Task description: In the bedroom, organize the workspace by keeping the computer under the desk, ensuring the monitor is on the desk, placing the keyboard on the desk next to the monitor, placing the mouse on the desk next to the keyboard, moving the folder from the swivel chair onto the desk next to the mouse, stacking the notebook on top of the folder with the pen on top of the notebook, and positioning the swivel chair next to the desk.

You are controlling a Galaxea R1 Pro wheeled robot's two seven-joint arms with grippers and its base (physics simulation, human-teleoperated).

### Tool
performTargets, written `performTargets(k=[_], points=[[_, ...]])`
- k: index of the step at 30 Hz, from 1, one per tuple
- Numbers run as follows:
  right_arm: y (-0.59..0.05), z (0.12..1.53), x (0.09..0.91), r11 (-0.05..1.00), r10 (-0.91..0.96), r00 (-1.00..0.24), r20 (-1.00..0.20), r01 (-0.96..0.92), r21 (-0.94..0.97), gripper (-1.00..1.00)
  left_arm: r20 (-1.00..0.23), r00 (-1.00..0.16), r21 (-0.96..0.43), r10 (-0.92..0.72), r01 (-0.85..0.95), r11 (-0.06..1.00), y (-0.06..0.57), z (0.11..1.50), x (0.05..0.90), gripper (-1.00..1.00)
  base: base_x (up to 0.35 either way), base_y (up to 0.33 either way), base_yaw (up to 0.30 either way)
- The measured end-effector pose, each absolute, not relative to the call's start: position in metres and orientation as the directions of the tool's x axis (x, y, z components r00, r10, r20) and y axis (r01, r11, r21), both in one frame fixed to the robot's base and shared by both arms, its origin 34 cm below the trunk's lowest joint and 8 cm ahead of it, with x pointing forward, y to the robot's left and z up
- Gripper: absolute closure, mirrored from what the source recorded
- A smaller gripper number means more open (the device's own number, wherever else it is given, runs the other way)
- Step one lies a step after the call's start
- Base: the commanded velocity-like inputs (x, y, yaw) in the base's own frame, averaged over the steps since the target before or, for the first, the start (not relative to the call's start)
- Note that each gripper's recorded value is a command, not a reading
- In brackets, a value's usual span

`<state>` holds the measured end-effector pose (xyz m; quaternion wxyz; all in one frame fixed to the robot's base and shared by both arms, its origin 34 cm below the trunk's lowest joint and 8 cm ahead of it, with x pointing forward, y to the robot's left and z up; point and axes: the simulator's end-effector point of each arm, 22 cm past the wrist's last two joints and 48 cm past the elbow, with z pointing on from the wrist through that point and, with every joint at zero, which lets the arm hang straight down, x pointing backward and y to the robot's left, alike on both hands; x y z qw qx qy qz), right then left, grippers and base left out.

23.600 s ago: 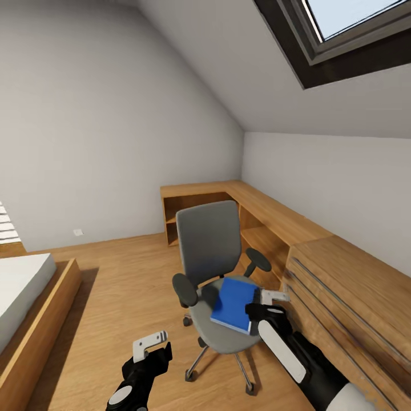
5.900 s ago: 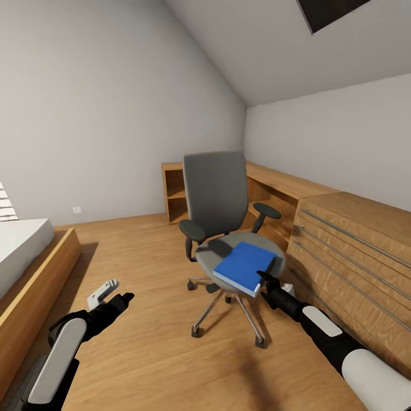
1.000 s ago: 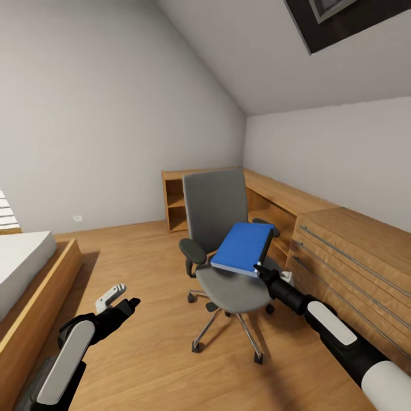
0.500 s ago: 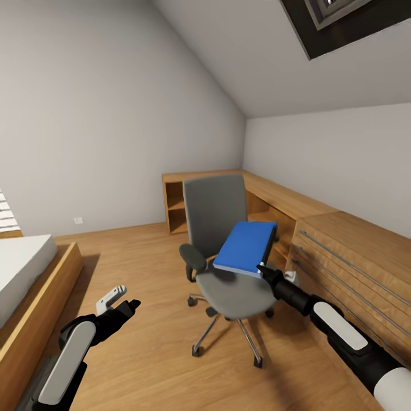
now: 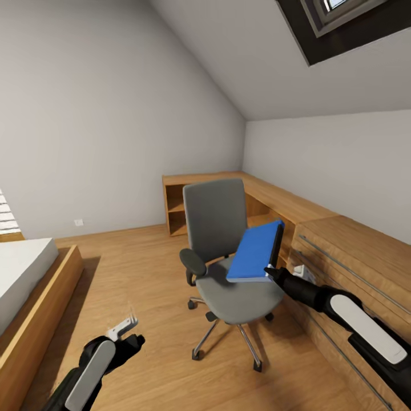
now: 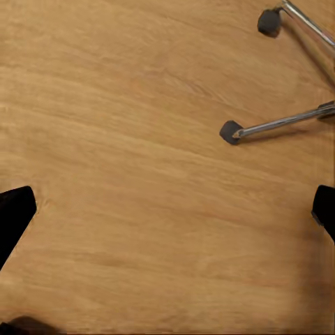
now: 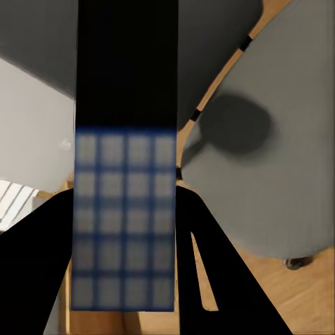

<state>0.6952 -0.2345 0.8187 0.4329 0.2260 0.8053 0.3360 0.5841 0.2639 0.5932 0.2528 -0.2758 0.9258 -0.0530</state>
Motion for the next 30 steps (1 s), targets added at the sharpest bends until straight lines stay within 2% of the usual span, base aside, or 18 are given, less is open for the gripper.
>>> performTargets(k=[4,10,14,24,30], points=[[-0.224,0.838,0.690,0.678,0.634,-0.534,-0.559,0.037,0.734,1.00,-0.442,-0.781,-0.083,-0.442,-0.455,0.887,0.265,0.554,0.558,-1.00,0.000,0.000,0.000],[-0.219,0.847,0.686,0.689,0.613,-0.555,-0.562,0.027,0.724,1.00,-0.488,-0.796,0.056,-0.358,-0.438,0.897,0.271,0.508,0.523,-1.00,0.000,0.000,0.000],[-0.219,0.854,0.687,0.696,0.608,-0.554,-0.569,0.026,0.718,1.00,-0.505,-0.812,0.060,-0.293,-0.371,0.927,0.250,0.484,0.503,-1.00,0.000,0.000,0.000],[-0.225,0.877,0.693,0.693,0.628,-0.517,-0.582,0.033,0.720,1.00,-0.544,-0.789,0.039,-0.285,-0.363,0.931,0.248,0.491,0.499,-1.00,0.000,0.000,0.000],[-0.230,0.891,0.696,0.690,0.639,-0.500,-0.584,0.037,0.723,1.00,-0.546,-0.786,0.037,-0.289,-0.368,0.929,0.249,0.503,0.500,-1.00,-0.056,0.000,-0.215]])
